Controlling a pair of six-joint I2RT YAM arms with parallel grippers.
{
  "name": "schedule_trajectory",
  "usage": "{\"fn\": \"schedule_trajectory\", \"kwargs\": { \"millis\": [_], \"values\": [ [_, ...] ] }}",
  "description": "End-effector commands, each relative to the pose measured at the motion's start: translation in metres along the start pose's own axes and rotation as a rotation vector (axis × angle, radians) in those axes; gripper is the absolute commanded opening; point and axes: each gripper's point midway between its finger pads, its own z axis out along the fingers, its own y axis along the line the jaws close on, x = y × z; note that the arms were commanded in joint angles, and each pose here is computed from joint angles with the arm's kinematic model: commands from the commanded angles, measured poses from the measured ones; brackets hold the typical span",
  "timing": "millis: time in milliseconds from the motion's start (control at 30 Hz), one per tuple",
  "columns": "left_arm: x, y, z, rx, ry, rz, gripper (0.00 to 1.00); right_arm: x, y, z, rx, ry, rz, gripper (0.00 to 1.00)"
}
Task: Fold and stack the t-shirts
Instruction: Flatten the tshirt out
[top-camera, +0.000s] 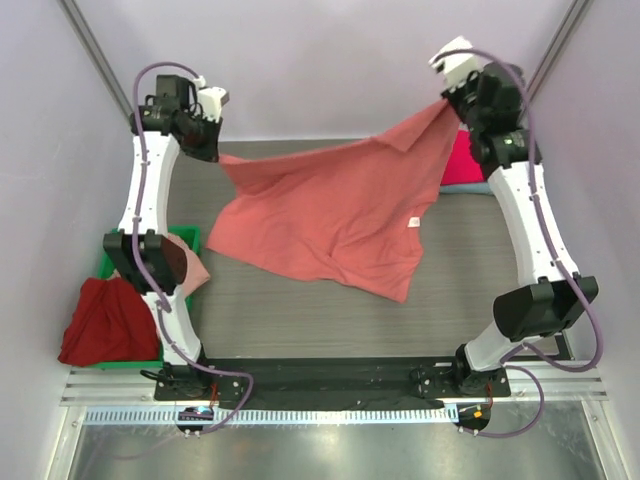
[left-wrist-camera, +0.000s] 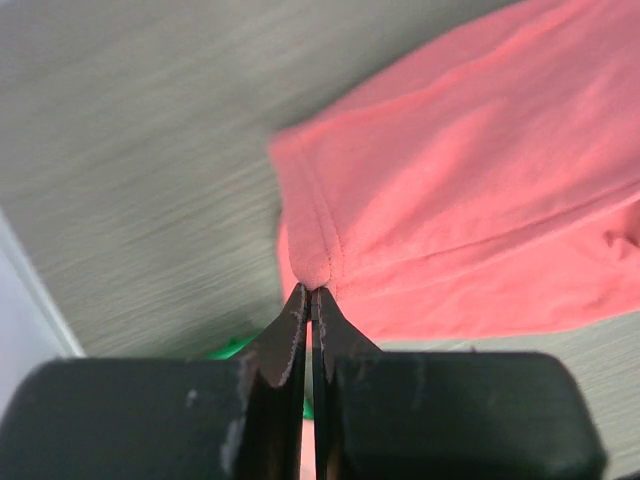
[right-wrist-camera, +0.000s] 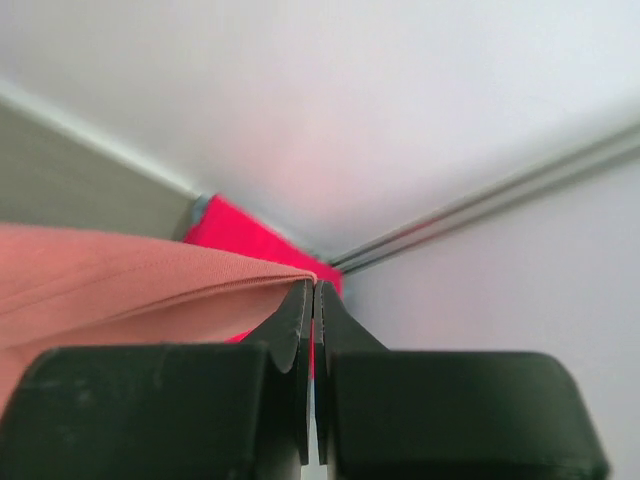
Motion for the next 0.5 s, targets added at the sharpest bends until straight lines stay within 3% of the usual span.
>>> {"fn": "schedule_trajectory", "kwargs": {
  "millis": [0, 67, 267, 467],
  "values": [
    [-0.067, -0.003, -0.118, -0.142, -0.337, 0.078, 0.0, -0.073, -0.122, -0.067, 0.355, -0.22, 0.2, 0.01],
    [-0.08, -0.002, -0.147, -0.194, -0.419, 0.092, 0.0, -0.091, -0.148, -0.089, 0.413, -0.278, 0.226, 0.01],
    [-0.1, -0.02, -0.245, -0.287, -0.683, 0.143, 0.0, -0.122, -0.167, -0.148, 0.437, -0.401, 0.179, 0.01],
    [-0.093, -0.046, -0.329, -0.353, -0.896, 0.201, 0.0, -0.139, -0.176, -0.237, 0.475, -0.504, 0.087, 0.01]
  ]
}}
